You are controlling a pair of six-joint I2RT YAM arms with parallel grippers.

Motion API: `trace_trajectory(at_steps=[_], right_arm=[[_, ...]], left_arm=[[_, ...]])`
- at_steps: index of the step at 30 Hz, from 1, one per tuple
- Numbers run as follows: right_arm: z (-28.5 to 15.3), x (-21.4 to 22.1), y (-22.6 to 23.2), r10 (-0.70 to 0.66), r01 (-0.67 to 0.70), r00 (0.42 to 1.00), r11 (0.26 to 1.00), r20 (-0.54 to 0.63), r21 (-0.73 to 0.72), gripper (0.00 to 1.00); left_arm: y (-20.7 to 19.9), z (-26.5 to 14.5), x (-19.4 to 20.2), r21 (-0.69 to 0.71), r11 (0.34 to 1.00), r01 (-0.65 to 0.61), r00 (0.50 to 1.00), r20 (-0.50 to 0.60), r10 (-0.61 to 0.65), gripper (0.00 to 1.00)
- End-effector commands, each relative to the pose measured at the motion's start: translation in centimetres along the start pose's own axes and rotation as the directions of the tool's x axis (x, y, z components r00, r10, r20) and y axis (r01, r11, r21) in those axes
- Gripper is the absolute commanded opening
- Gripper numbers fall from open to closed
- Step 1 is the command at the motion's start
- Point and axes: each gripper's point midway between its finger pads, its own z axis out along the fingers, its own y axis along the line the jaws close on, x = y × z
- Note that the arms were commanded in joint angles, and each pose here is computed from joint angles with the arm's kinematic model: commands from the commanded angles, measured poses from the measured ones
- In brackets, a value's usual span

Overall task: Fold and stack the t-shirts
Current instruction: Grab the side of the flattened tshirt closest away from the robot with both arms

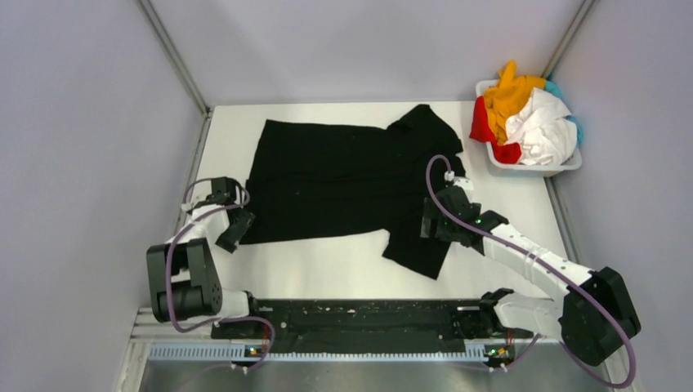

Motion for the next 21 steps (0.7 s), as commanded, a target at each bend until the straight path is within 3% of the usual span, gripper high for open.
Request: trace_trajectory(at_steps=[1, 5, 6, 8, 9, 15, 21], right_arm=[[-0.5, 0.2, -0.7, 0.010, -0.010, 1.000, 1.000, 0.017, 0.023, 0.99], [-0.4, 0.7, -1.1, 0.007, -0.007, 1.000, 0.999, 0.003, 0.034, 0.99], [-0.4, 0.8, -1.1, 0.007, -0.007, 1.000, 0.999, 0.001, 0.034, 0.98], [-0.4, 1.2, -1.0, 0.010, -0.010, 1.000, 1.000, -0.014, 0.026, 0.97], [-0.4, 1.5, -0.8, 0.010, -0.010, 1.000, 1.000, -0.027, 0.015, 0.96], [-1.2, 5.2, 1.7, -0.080, 0.071, 0.987, 0.996, -0.142, -0.062, 0.88], [-2.0, 9.1, 2.7, -0.167, 0.160, 0.955, 0.986, -0.245, -0.050, 0.79]], left_arm=[[-3.2, 2.0, 0.0, 0.073, 0.996, 0.045, 0.998, -0.039, -0.042, 0.70], [-4.5, 2.7, 0.4, 0.081, 0.997, 0.003, 0.995, -0.101, 0.006, 0.49], [-4.7, 2.9, 0.5, 0.081, 0.997, 0.000, 0.994, -0.108, 0.008, 0.40], [-5.1, 3.2, 0.6, 0.088, 0.996, 0.000, 0.993, -0.118, 0.011, 0.10], [-5.2, 3.3, 0.7, 0.089, 0.996, 0.001, 0.992, -0.126, 0.010, 0.00], [-5.3, 2.3, -0.1, 0.127, 0.992, -0.014, 0.997, -0.080, 0.025, 0.00], [-4.1, 0.4, -0.9, 0.151, 0.988, -0.012, 1.000, -0.005, 0.013, 0.00]])
